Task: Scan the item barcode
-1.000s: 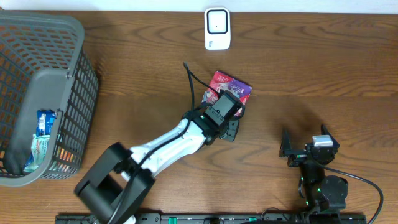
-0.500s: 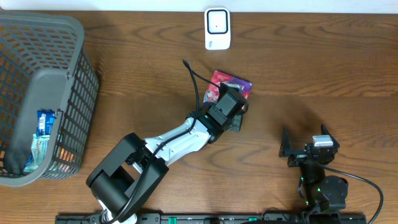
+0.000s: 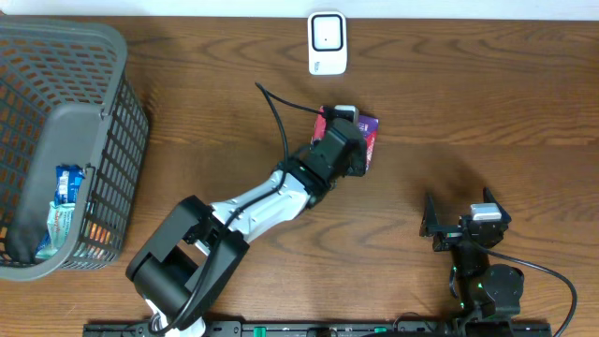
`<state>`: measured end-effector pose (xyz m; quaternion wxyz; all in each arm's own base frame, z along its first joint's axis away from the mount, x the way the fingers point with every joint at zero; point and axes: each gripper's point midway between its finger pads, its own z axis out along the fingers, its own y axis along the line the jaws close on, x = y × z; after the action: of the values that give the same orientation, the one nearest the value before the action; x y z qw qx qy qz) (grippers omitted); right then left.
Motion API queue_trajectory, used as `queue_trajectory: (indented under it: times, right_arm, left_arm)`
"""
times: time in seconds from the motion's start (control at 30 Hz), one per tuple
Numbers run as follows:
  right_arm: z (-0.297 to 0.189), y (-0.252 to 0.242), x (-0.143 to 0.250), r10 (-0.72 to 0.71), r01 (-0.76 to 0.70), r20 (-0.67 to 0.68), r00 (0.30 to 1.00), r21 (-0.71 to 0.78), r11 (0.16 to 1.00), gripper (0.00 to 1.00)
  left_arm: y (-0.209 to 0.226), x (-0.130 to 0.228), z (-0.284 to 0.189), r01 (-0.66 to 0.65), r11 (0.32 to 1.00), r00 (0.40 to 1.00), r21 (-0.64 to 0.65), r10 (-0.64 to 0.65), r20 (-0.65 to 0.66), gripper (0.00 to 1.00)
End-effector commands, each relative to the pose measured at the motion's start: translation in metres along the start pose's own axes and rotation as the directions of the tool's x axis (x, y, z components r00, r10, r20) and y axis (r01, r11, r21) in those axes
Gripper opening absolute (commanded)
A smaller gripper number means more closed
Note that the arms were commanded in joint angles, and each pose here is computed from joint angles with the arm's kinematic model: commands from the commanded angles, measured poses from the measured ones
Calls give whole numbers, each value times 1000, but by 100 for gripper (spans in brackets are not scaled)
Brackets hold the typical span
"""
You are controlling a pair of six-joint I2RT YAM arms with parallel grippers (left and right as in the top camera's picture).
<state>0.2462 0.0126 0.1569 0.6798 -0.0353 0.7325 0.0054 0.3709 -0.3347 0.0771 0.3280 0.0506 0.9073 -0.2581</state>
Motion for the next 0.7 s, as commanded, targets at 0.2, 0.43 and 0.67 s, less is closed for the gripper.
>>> queue_trajectory:
  times: [0.2,0.43,0.67]
  right_arm:
    - [0,-3,1,-12,12,-2,1000,14,1000,99]
    - [0,-3,1,-12,12,-2,1000,14,1000,99]
    - [0,-3,1,-12,12,-2,1000,14,1000,99]
  left_arm:
    - [14,59,-19,154,985,944,-71,-168,-283,7]
    - [25,77,11,173,981,935,-92,-193,-298,8]
    - [20,58,32,180,984,961,-20,-180,-209,7]
